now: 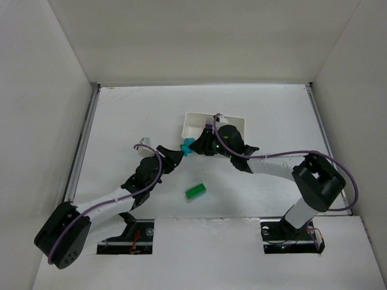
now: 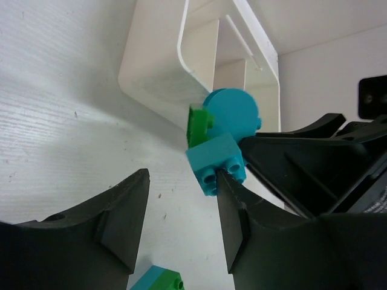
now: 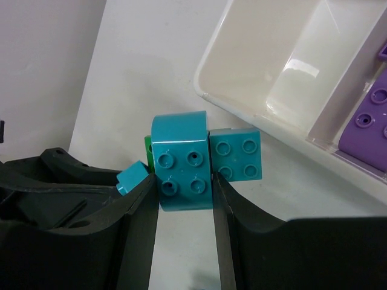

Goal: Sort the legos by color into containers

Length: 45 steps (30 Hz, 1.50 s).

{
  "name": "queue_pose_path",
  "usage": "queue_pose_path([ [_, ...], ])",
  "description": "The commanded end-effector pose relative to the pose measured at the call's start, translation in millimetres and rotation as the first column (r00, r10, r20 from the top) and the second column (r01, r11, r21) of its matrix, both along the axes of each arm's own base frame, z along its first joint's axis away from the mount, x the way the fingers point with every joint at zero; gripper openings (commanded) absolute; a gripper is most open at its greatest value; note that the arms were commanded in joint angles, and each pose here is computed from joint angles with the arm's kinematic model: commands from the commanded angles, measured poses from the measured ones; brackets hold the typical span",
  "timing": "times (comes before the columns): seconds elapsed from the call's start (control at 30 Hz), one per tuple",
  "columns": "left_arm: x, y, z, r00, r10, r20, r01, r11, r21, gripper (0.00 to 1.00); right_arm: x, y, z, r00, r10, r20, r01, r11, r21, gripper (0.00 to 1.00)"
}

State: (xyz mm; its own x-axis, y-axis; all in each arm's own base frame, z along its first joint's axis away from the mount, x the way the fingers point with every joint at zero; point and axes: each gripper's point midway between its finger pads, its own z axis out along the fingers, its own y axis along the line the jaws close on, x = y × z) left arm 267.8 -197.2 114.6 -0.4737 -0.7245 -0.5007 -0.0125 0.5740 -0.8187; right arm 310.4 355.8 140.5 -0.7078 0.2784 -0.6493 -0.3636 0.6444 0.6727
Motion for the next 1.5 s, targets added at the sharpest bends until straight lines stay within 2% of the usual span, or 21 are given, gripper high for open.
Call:
queue_pose_path([
  [0.0,7.2,-9.0,28.7,0.996,0.003,0.092,0.005,0.997,-0.078,0.46,-16.4,26.8,22.3,0.996,0.086,0.032,-0.089,0.990,0.109,0.30],
  [0.17,3.8,-12.3,32.8,0.993,0.006,0.121,0.006,0.994,-0.105,0.46,-15.3,25.6,9.0,0.998,0.067,0.000,-0.067,0.993,0.097,0.30],
  [0.43,3.9,-17.2,23.1,0.995,-0.003,0.097,0.012,0.996,-0.086,0.45,-17.2,28.0,7.9,0.997,0.077,-0.010,-0.076,0.991,0.114,0.30],
  [0.6,5.6,-19.6,26.4,0.995,-0.007,0.101,0.015,0.996,-0.086,0.35,-18.9,27.7,5.6,0.997,0.079,-0.017,-0.077,0.990,0.120,0.30],
  [0.7,3.8,-21.2,27.2,0.995,-0.016,0.102,0.025,0.996,-0.084,0.24,-19.9,26.4,6.4,0.997,0.078,-0.016,-0.075,0.990,0.121,0.30],
  [0.77,2.0,-21.6,25.8,0.995,-0.024,0.098,0.032,0.997,-0.074,0.24,-18.4,23.7,8.6,0.998,0.069,-0.006,-0.068,0.991,0.117,0.30],
  [0.93,-14.7,-35.5,2.2,0.991,-0.120,0.051,0.115,0.989,0.096,0.32,-6.4,8.7,16.8,0.999,0.005,0.035,-0.008,0.996,0.089,0.30],
  [1.03,-30.1,-51.0,-12.4,0.978,-0.205,0.030,0.193,0.953,0.233,0.40,2.3,-3.9,26.5,0.997,-0.043,0.068,0.038,0.997,0.073,0.30],
  [1.2,-48.1,-79.7,-10.2,0.945,-0.322,0.057,0.280,0.888,0.364,0.51,15.6,-27.1,45.9,0.983,-0.128,0.130,0.122,0.991,0.059,0.30],
  [1.33,-57.0,-105.7,-1.5,0.908,-0.410,0.089,0.331,0.830,0.448,0.56,24.4,-59.8,58.3,0.958,-0.227,0.174,0.221,0.974,0.052,0.30],
  [1.47,-63.4,-136.3,5.8,0.844,-0.523,0.117,0.372,0.729,0.574,0.58,31.3,-102.1,63.4,0.918,-0.347,0.191,0.340,0.938,0.067,0.29],
])
